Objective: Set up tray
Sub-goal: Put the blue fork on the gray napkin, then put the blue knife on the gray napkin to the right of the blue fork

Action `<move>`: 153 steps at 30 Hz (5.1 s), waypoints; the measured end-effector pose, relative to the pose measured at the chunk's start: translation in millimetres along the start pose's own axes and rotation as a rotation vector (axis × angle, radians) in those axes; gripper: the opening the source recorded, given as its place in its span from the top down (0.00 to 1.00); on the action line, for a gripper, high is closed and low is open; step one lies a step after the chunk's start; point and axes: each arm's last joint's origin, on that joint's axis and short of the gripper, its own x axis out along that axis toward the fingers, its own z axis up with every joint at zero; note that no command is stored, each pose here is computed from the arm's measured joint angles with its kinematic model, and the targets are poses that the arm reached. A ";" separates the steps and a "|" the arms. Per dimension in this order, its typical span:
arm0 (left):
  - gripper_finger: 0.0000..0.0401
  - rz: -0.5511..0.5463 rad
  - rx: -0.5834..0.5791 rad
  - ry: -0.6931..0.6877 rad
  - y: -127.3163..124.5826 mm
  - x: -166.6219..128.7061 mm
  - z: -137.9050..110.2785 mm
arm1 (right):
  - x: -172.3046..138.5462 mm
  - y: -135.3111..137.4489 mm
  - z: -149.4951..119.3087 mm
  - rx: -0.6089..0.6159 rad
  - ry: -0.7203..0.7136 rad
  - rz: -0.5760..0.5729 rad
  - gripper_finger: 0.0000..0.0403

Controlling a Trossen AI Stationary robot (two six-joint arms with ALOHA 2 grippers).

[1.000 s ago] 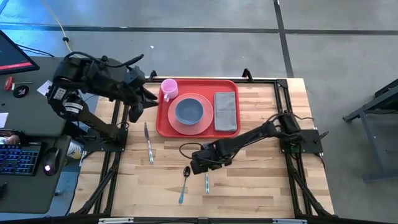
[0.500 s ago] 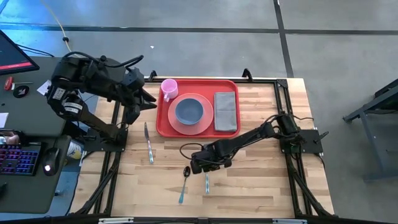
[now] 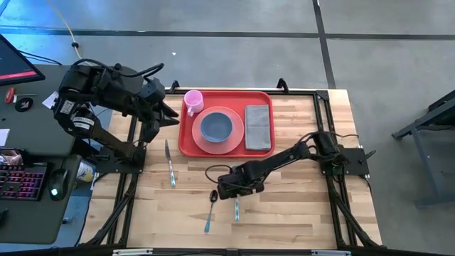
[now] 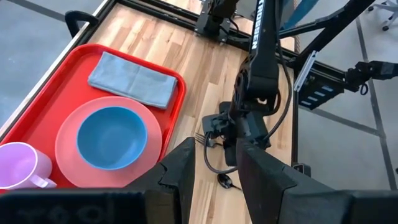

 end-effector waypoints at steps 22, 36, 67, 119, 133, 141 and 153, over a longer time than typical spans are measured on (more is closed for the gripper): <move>0.62 -0.013 -0.001 0.003 -0.1 -1.0 -0.5 | 0.0 -6.2 1.8 0.017 -0.062 -0.061 0.94; 0.62 -0.028 0.022 -0.035 3.5 -17.9 -6.1 | -89.7 -23.4 18.0 0.099 -0.268 -0.099 0.97; 0.62 0.024 -0.041 -0.085 6.0 -23.7 -6.1 | -130.7 -121.2 239.3 0.183 -0.225 0.092 0.96; 0.62 0.021 -0.112 -0.220 3.2 -24.9 5.7 | -101.9 -135.9 256.5 0.131 -0.254 0.110 0.97; 0.62 0.022 -0.112 -0.220 3.2 -24.9 5.8 | -102.0 -135.2 256.7 0.118 -0.259 0.114 0.90; 0.62 0.024 -0.112 -0.221 3.2 -24.9 5.8 | -102.0 -135.3 256.8 0.121 -0.263 0.111 0.78; 0.62 0.024 -0.112 -0.220 3.3 -24.9 5.7 | -106.4 -134.1 254.0 0.099 -0.227 0.141 0.77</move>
